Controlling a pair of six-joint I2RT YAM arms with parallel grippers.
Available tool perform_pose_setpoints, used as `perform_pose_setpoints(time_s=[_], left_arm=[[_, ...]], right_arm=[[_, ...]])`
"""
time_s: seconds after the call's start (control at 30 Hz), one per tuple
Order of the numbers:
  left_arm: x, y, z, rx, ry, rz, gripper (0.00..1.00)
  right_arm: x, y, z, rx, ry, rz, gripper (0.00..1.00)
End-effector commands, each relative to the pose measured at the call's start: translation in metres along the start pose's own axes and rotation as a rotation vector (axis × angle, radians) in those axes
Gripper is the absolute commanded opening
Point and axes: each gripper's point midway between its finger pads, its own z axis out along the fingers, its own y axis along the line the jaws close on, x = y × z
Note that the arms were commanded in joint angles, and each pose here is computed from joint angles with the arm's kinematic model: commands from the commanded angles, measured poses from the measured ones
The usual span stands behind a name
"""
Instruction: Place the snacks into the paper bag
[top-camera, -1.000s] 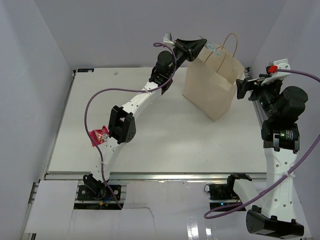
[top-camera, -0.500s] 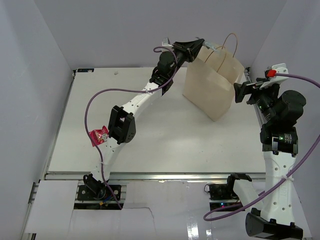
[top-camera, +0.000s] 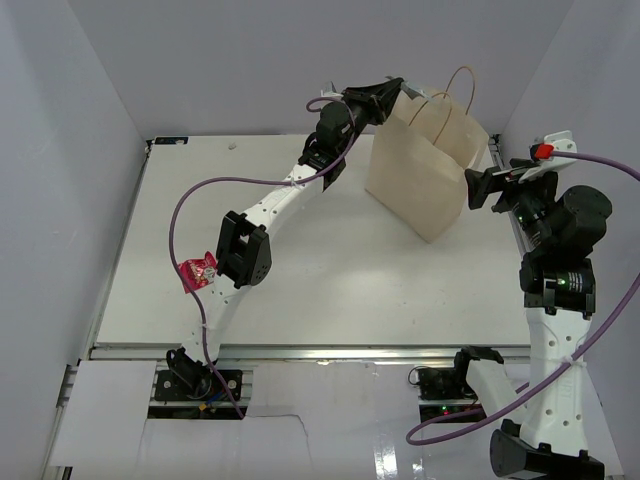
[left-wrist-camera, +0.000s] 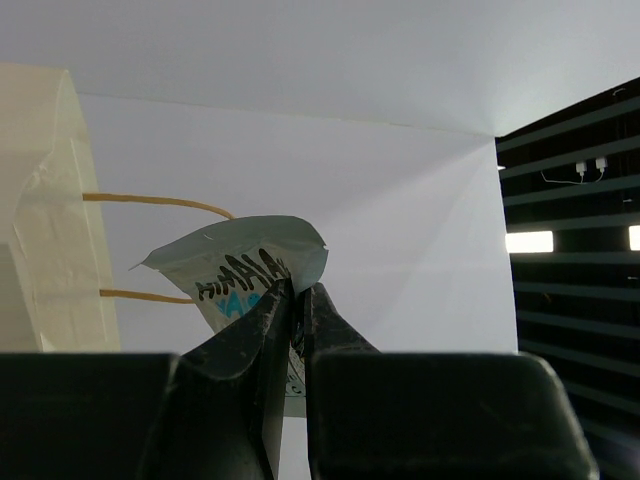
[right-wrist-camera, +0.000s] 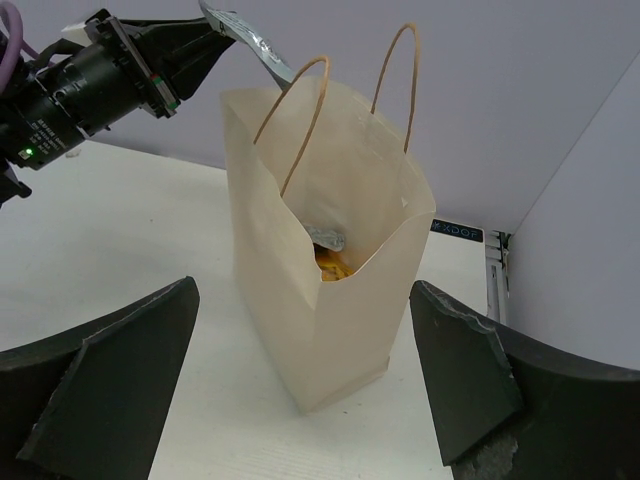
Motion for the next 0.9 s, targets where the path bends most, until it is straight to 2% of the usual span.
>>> perform_pose_setpoints(time_s=[0.0,0.1,0.33,0.6,0.87], left_arm=[[0.002,-0.039,-0.004,0.034,-0.015,-0.023,0.18],[0.003,-0.037,-0.004,0.027,-0.012,-0.023,0.32],[0.005,-0.033,-0.005,0.013,0.003,-0.041,0.45],[0.004,-0.040,-0.005,0.004,-0.002,-0.012,0.46],[-0.002,-0.031,-0.004,-0.088,-0.058,0.002,0.45]], right_arm=[[-0.011,0.001,-0.003,-0.003,-0.047,-0.004,0.92],[-0.011,0.002,-0.002,-0.006,-0.047,-0.001,0.92],[-0.012,0.002,-0.004,-0.006,-0.051,-0.003,0.92],[-0.010,0.004,-0.005,-0.009,-0.050,0.002,0.92],[-0.010,0.004,-0.006,-0.006,-0.054,0.006,0.92]])
